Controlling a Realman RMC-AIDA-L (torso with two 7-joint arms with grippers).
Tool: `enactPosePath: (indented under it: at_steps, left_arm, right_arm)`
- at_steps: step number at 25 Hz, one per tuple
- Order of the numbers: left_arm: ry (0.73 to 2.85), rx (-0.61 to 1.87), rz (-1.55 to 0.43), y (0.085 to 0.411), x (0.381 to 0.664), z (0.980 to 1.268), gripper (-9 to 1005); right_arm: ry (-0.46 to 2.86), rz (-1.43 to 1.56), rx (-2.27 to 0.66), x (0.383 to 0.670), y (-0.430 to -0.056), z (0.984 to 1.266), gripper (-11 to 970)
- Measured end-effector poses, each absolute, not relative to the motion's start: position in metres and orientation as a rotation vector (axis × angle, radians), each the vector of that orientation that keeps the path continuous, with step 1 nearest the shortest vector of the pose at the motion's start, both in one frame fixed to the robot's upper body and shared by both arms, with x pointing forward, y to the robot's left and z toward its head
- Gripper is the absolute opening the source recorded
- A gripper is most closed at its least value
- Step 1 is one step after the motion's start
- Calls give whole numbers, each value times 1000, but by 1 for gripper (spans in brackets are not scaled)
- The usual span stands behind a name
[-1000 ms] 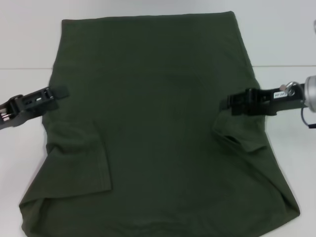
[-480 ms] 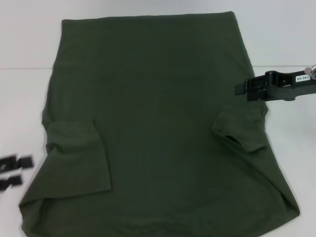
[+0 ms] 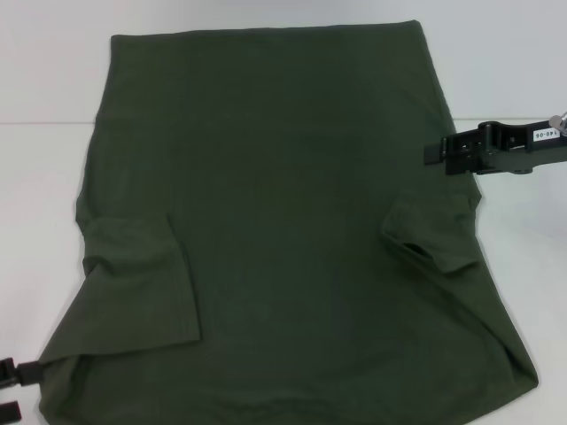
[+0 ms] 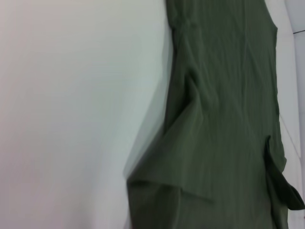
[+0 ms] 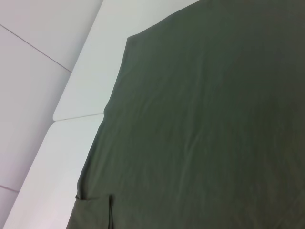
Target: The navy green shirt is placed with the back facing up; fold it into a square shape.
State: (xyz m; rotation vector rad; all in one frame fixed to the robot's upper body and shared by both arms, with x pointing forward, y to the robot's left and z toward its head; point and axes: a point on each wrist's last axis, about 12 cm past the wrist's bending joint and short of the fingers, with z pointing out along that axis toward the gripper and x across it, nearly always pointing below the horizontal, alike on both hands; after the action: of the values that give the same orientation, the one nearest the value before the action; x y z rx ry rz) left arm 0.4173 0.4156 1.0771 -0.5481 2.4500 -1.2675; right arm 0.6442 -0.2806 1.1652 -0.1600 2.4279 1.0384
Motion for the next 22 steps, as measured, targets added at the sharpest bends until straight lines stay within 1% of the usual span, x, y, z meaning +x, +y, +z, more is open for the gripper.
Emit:
enactPosePath:
  at_steps: [4,12,22]
  left_arm:
    - [2455,-574,-1271,411,416,1071,866]
    - [2456,-638,-1252,405,423,1058,862]
    - [2482,-625,-1259,394,435,1050,857]
  right_arm:
    - [2429,1038,-160,643,-281,1164,552]
    - [2432,1048,-149,641,-284,1162,553]
    - [2436,1056,-150,639,-285,1161,553]
